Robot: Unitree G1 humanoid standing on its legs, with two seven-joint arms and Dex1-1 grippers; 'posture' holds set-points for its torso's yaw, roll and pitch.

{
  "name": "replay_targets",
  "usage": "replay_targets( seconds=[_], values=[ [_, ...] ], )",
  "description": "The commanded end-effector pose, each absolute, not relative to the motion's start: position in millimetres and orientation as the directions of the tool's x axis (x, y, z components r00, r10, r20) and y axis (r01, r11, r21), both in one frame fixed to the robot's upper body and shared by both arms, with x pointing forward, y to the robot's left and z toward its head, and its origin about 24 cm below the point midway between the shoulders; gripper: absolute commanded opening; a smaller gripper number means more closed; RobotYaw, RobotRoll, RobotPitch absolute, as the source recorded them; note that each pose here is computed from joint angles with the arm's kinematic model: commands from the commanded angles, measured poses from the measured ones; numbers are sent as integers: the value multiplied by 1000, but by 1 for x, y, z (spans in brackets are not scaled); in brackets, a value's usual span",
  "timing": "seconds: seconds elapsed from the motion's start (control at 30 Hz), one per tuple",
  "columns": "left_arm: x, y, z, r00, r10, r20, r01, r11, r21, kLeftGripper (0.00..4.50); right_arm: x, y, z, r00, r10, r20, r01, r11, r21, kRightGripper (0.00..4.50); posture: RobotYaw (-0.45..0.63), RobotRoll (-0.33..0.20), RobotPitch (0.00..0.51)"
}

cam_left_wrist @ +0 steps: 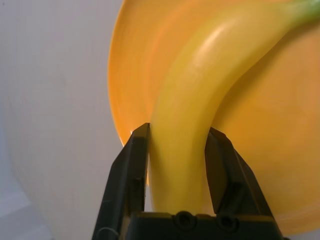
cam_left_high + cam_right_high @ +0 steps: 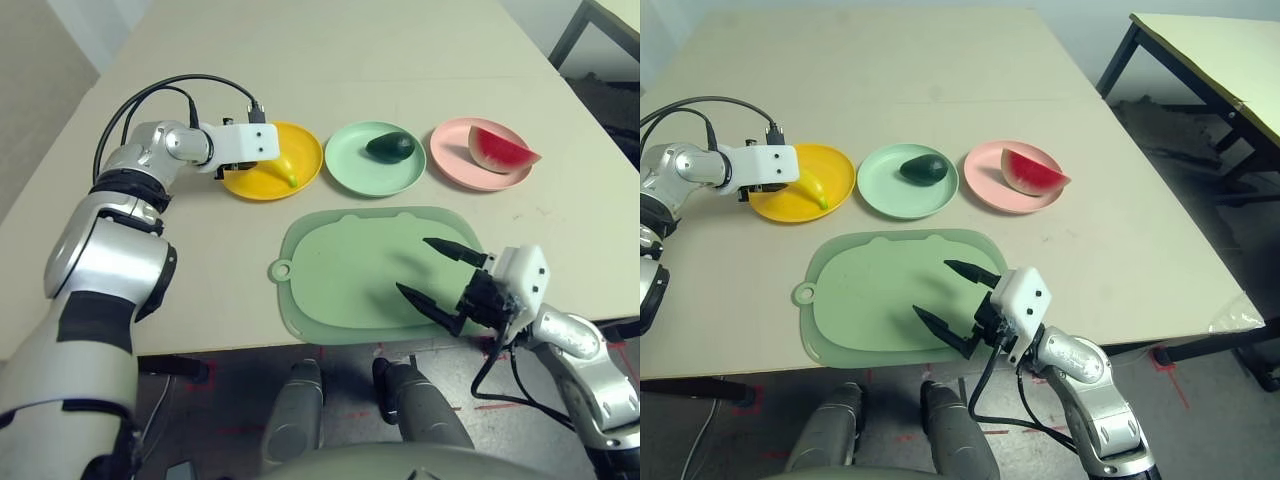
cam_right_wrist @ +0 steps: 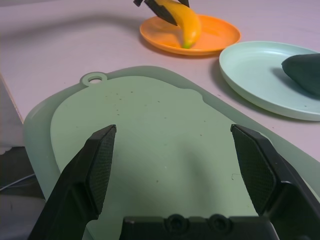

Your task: Place the fruits into color-matched plates.

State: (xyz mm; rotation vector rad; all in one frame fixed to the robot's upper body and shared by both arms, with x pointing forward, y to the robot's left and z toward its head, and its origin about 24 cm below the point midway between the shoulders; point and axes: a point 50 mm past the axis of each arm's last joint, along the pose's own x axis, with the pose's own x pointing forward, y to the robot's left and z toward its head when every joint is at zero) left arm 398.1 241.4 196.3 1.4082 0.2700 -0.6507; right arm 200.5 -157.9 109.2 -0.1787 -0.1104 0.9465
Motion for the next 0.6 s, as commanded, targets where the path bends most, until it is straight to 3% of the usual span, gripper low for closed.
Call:
replay_targets(
  seconds=[0.03, 0.13, 0.17, 0.37, 0.6],
  values=[
    [397, 245, 188, 792, -245, -559, 584, 38, 811, 3339, 199, -161, 110, 594, 804, 8, -788, 584, -195, 4500, -63, 0, 199],
    [396, 246, 190, 795, -247, -554, 581, 43, 813, 4376, 199, -162, 110, 596, 803, 9, -787, 586, -194, 4500, -59, 0, 200],
    [396, 247, 190, 796, -249, -552, 579, 46, 814, 4444, 199, -162, 110, 597, 802, 9, -786, 587, -193, 4500, -58, 0, 201],
    [393, 256, 197, 817, -285, -501, 554, 144, 820, 4444, 204, -177, 115, 660, 750, 39, -734, 655, -177, 4500, -54, 0, 203],
    [377, 291, 201, 889, -411, -203, 439, 640, 630, 4444, 196, -248, 119, 839, 543, 29, -533, 832, -154, 4500, -58, 0, 209]
  ],
)
